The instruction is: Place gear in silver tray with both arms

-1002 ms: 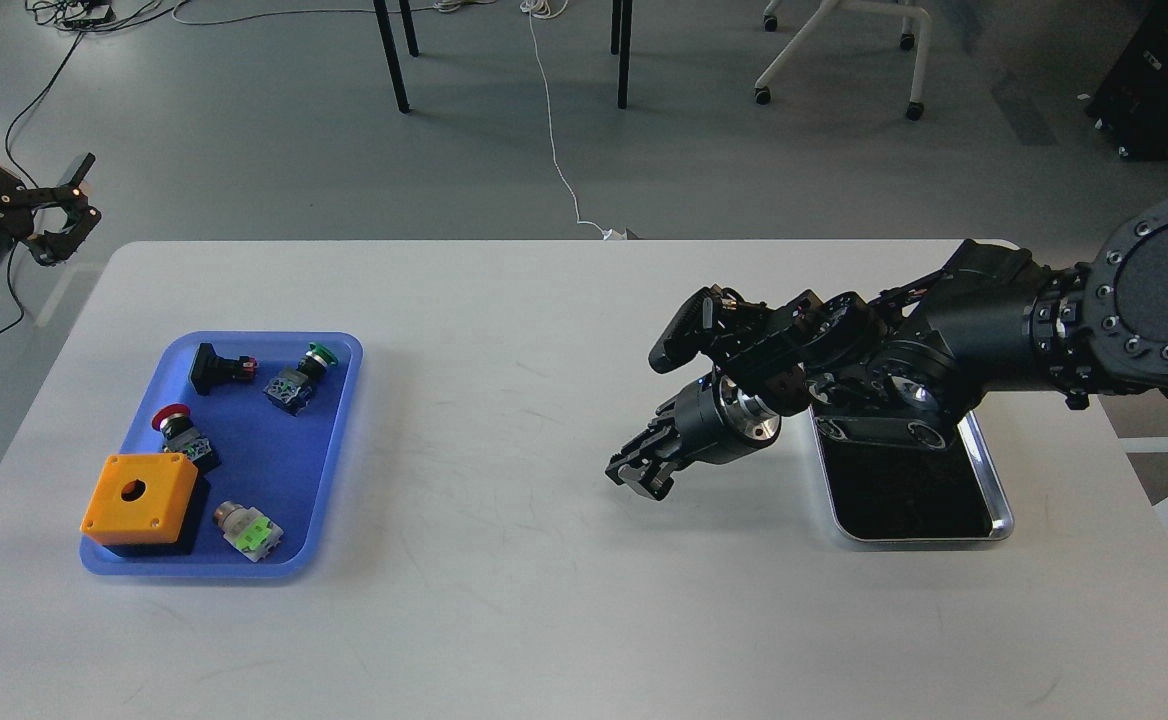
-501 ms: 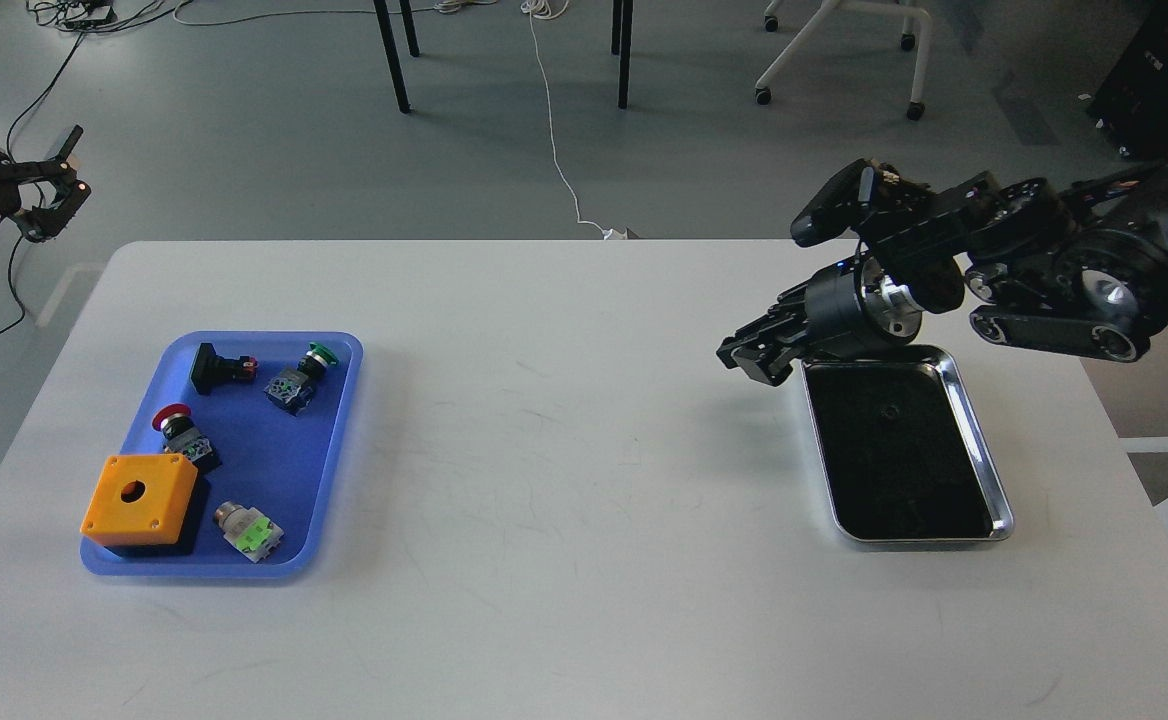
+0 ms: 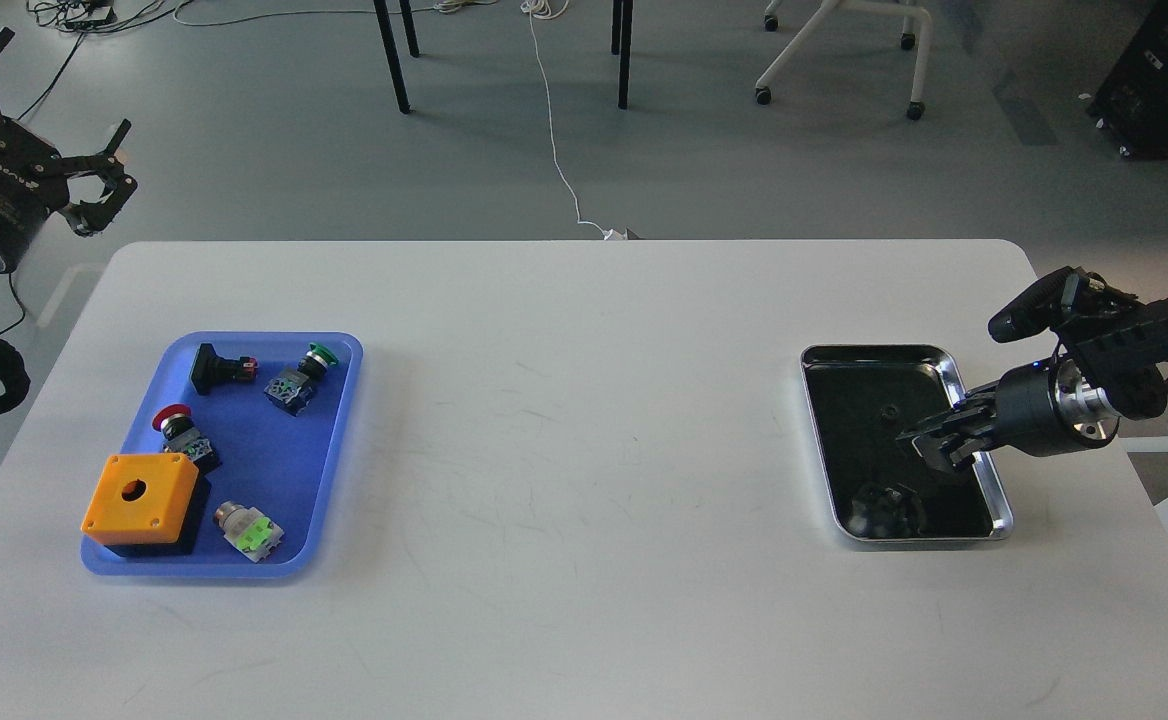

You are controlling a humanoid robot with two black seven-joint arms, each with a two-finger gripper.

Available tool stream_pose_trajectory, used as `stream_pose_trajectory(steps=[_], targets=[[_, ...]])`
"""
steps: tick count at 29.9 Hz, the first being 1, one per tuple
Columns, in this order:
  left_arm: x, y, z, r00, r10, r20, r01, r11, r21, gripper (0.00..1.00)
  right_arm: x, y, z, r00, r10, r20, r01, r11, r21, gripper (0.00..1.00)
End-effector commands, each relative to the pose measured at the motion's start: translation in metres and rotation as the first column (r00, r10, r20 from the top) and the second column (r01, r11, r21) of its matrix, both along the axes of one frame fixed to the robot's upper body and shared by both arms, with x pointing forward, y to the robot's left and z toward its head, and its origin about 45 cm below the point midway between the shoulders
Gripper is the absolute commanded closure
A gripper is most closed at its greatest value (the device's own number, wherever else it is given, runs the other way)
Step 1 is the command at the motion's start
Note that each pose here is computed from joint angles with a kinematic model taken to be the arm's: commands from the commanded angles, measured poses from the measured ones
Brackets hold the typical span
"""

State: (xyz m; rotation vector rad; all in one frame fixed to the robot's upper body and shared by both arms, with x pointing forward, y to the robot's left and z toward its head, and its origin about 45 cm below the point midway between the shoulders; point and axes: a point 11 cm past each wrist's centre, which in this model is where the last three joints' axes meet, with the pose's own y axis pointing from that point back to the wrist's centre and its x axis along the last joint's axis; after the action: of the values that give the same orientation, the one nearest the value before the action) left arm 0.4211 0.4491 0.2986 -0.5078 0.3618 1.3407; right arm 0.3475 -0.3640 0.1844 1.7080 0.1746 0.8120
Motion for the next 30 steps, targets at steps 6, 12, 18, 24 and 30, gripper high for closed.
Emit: stream_pose_trajectory(steps=[6, 12, 18, 24, 30], targets=[[0.008, -0.007, 0.013, 0.999, -0.003, 0.042, 0.004, 0.999, -0.033, 0.02, -0.007, 0.003, -0.017, 1.0, -0.005, -0.027, 0.006, 1.0, 0.016, 0.62], [0.011, -0.008, 0.014, 0.999, 0.014, 0.039, -0.012, 0.999, -0.038, 0.02, -0.004, -0.002, -0.012, 1.0, -0.024, -0.01, 0.025, 1.0, 0.019, 0.25], [0.018, -0.015, 0.018, 0.999, 0.019, 0.034, -0.018, 0.999, -0.032, 0.02, 0.051, 0.009, 0.033, 0.976, -0.1, 0.195, 0.074, 0.987, 0.14, 0.03], [0.024, -0.024, 0.024, 0.999, 0.004, 0.046, -0.002, 0.999, -0.032, 0.02, 0.115, 0.04, 0.097, 0.861, -0.354, 0.365, 0.138, 0.854, 0.501, 0.02], [0.03, -0.038, 0.018, 0.999, -0.009, 0.041, 0.011, 0.999, -0.053, 0.02, 0.168, 0.076, 0.151, 0.678, -0.664, 0.315, 0.092, 0.501, 0.86, 0.01]])
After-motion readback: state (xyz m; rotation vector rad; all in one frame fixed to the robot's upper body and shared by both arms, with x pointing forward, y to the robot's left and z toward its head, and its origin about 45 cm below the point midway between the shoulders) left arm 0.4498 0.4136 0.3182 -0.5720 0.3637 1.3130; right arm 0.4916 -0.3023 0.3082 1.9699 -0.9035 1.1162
